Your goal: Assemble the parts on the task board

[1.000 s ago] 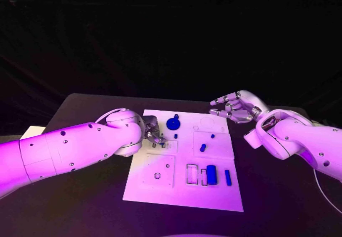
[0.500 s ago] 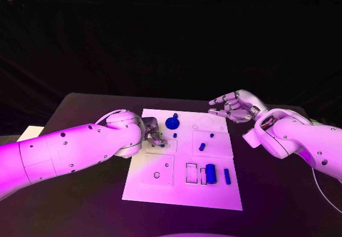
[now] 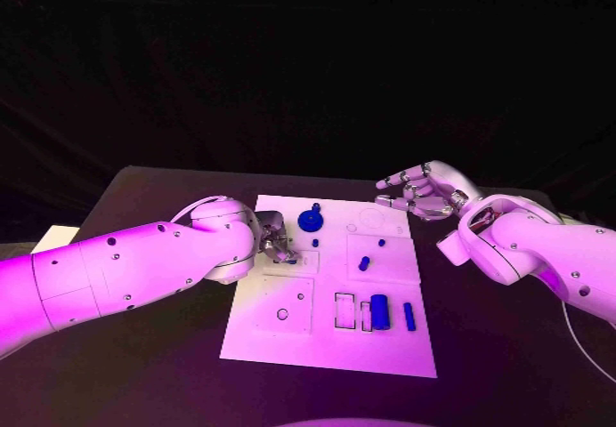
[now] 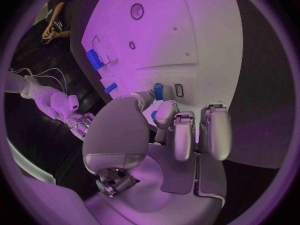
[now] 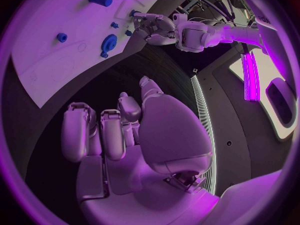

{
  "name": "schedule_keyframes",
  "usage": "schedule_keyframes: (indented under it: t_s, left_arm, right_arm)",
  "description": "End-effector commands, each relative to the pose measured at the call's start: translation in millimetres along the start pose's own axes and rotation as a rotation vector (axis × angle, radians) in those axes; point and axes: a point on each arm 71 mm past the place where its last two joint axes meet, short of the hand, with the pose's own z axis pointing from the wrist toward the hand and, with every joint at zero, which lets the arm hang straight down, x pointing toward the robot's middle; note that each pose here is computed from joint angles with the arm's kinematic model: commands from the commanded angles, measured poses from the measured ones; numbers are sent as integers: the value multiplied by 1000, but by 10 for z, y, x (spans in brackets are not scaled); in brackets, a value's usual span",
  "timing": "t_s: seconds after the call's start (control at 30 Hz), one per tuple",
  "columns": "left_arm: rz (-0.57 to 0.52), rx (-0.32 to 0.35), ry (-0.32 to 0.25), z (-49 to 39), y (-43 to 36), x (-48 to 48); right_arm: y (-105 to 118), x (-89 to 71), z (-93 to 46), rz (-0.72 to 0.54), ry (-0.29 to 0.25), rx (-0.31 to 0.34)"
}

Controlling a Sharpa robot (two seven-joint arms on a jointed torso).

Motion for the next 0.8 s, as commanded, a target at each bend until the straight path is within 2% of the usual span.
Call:
schedule_keyframes:
  t_s: [0.03,0.47,0.8]
  left_arm:
    - [14,1,43,15,-9,55]
    - [31,-16,106,87,-17,77]
    - [43,-21,118,127,-34,73]
  right_arm:
    - [3,18,1,-1,17,-4]
    - [9,28,0,-1,25,-3]
    - [11,31,1,0,26,-3]
